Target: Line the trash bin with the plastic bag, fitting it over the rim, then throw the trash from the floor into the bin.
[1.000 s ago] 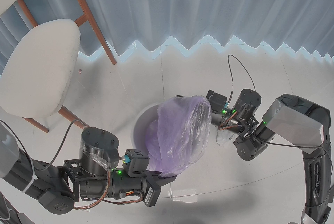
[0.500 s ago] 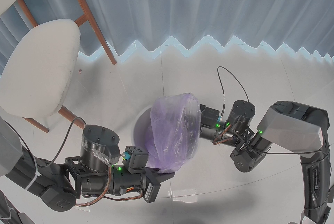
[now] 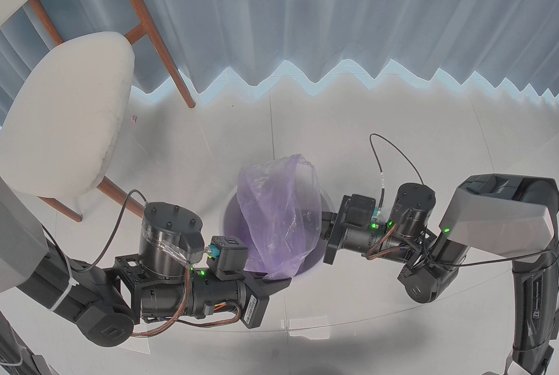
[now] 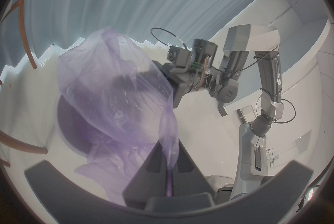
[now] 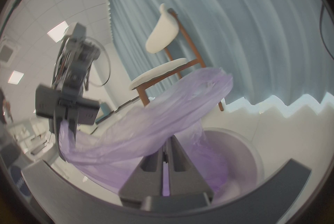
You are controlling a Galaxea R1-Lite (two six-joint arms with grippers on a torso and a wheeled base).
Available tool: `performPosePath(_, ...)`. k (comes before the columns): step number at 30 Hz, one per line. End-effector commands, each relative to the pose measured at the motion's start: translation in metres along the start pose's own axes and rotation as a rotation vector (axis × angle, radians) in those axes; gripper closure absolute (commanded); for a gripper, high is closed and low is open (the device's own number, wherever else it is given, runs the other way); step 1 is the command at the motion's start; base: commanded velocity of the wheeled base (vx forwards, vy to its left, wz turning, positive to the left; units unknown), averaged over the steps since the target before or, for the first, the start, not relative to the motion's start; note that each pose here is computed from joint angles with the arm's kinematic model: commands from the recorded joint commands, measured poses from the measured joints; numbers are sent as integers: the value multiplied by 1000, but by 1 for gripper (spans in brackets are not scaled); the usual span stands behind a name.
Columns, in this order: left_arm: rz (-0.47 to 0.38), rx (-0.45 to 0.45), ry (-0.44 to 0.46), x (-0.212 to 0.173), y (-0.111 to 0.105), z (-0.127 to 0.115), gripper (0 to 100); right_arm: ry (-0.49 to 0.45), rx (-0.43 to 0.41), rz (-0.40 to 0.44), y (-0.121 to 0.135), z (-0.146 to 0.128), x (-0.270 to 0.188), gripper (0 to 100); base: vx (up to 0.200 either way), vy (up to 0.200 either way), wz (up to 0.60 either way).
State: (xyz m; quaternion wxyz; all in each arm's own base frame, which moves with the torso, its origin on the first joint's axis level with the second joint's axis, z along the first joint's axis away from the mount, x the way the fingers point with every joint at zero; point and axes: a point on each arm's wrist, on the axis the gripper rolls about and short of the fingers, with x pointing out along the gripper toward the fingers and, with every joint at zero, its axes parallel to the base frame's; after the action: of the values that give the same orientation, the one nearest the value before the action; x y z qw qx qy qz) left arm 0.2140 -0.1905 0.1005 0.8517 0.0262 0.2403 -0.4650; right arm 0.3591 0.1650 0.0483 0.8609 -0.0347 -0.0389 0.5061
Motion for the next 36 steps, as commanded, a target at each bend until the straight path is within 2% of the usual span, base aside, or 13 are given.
performPosePath(1, 19, -10, 2, 0, 6, -1, 100, -65, 78, -127, -12, 38, -25, 100, 0, 0, 0)
performPosePath(4, 19, -11, 4, 0, 7, -1, 100, -72, 96, -142, -12, 42, -29, 100, 0, 0, 0)
performPosePath(5, 17, -8, 7, 3, 7, -1, 100, -99, 165, -220, -18, 60, -50, 100, 0, 0, 0)
performPosePath(9, 20, -10, 11, 7, 9, -2, 100, -84, 225, -352, -14, 66, -78, 100, 0, 0, 0)
performPosePath(10, 22, -11, 11, 8, 10, -2, 100, -84, 228, -360, -14, 66, -79, 100, 0, 0, 0)
performPosePath(12, 24, -12, 9, 11, 12, -1, 100, -86, 306, -498, -3, 68, -90, 100, 0, 0, 0)
performPosePath(16, 26, -14, 13, 13, 13, -1, 100, -91, 438, -533, 23, 80, -94, 100, 0, 0, 0)
performPosePath(21, 25, -13, 13, 13, 12, -2, 100, -21, 508, -568, 41, 84, -101, 100, 0, 0, 0)
performPosePath(22, 25, -13, 13, 13, 12, -2, 100, -21, 513, -572, 41, 84, -101, 0, 0, 0, 0)
performPosePath(26, 25, -13, 16, 8, 10, -3, 100, -59, 670, -554, 58, 93, -93, 0, 0, 0, 0)
performPosePath(30, 19, -11, 17, 4, 7, -4, 100, 46, 777, -587, 72, 87, -89, 0, 0, 0, 0)
performPosePath(34, 25, -12, 10, 1, 8, -3, 100, 128, 822, -578, 91, 79, -81, 0, 0, 0, 0)
performPosePath(36, 26, -13, 10, 1, 9, -3, 100, 130, 821, -578, 92, 79, -78, 0, 0, 0, 0)
